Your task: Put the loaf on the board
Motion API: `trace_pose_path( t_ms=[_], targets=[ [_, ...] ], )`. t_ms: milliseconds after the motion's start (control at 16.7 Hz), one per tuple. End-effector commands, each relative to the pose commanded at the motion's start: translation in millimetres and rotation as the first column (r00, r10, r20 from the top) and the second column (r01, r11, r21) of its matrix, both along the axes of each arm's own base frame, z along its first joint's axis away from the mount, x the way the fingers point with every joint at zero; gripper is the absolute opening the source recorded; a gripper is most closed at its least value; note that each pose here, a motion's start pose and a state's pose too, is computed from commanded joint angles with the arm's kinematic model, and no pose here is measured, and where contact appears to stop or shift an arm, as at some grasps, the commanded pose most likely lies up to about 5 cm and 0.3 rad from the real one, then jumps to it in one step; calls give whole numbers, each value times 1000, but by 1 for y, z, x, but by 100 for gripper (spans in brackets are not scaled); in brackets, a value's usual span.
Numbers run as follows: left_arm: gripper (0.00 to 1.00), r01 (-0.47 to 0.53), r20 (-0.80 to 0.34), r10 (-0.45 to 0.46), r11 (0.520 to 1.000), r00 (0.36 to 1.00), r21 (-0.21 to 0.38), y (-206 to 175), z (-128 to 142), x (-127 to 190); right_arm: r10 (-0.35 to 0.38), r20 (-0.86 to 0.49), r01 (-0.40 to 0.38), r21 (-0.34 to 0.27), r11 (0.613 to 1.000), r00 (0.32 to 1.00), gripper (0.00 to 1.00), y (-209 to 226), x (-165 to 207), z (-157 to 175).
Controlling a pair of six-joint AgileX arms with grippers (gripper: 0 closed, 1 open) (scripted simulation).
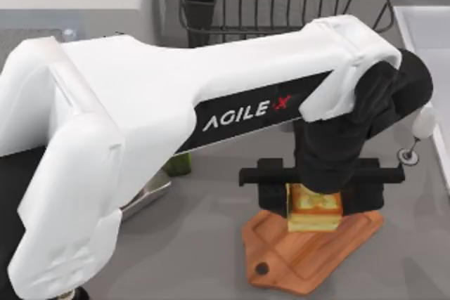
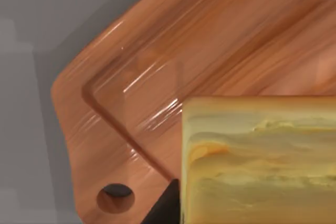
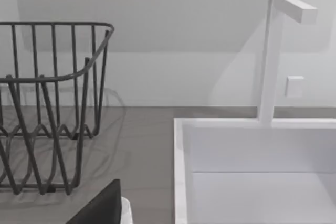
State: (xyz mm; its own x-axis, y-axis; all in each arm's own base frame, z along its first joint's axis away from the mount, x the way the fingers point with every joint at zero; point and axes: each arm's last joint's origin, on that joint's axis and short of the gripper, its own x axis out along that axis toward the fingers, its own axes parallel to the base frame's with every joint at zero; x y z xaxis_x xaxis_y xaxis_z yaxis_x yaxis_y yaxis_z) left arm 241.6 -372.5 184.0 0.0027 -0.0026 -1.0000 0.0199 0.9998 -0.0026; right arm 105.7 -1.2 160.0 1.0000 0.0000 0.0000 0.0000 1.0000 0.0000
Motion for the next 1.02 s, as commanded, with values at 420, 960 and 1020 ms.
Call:
trace_pose_path(
  t_ms=[420,960,1020],
  targets=[
    [0,-4,-3,4,1000,1000,-2,1,-17,2,0,0,0,0,1000,1000,100,0,0,0],
    [0,0,0,0,1000,1000,0,0,-45,1,0,0,0,0,1000,1000,100,0,0,0],
    [0,0,0,0,1000,1000,0,0,-45,1,0,0,0,0,1000,1000,100,0,0,0]
  ],
)
